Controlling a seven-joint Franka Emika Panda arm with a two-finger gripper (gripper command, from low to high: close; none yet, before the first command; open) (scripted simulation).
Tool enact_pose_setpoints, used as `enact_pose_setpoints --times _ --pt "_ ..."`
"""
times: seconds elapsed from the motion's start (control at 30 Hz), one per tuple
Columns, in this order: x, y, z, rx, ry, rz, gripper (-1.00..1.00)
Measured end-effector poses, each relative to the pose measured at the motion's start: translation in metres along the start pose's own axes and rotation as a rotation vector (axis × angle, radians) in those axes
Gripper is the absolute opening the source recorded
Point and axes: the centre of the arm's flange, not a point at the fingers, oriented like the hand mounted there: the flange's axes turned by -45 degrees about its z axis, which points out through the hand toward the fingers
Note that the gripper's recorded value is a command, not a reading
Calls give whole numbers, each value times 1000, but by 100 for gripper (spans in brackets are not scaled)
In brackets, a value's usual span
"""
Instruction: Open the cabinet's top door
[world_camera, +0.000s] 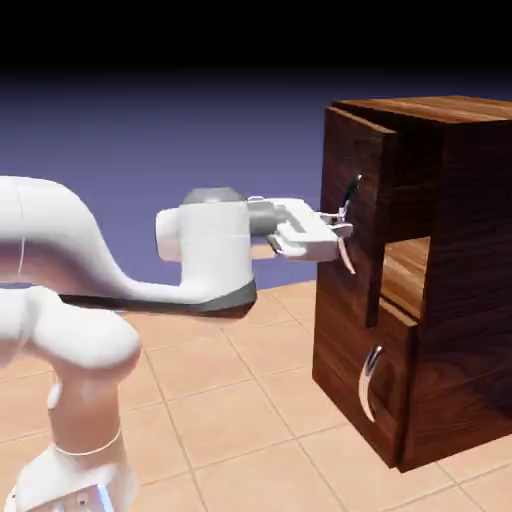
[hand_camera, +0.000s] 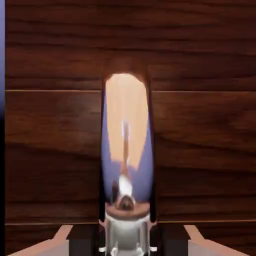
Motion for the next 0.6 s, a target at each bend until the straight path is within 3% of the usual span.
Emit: enact_pose_setpoints --times 0.6 --pt "0 71 -81 381 1 0 -100"
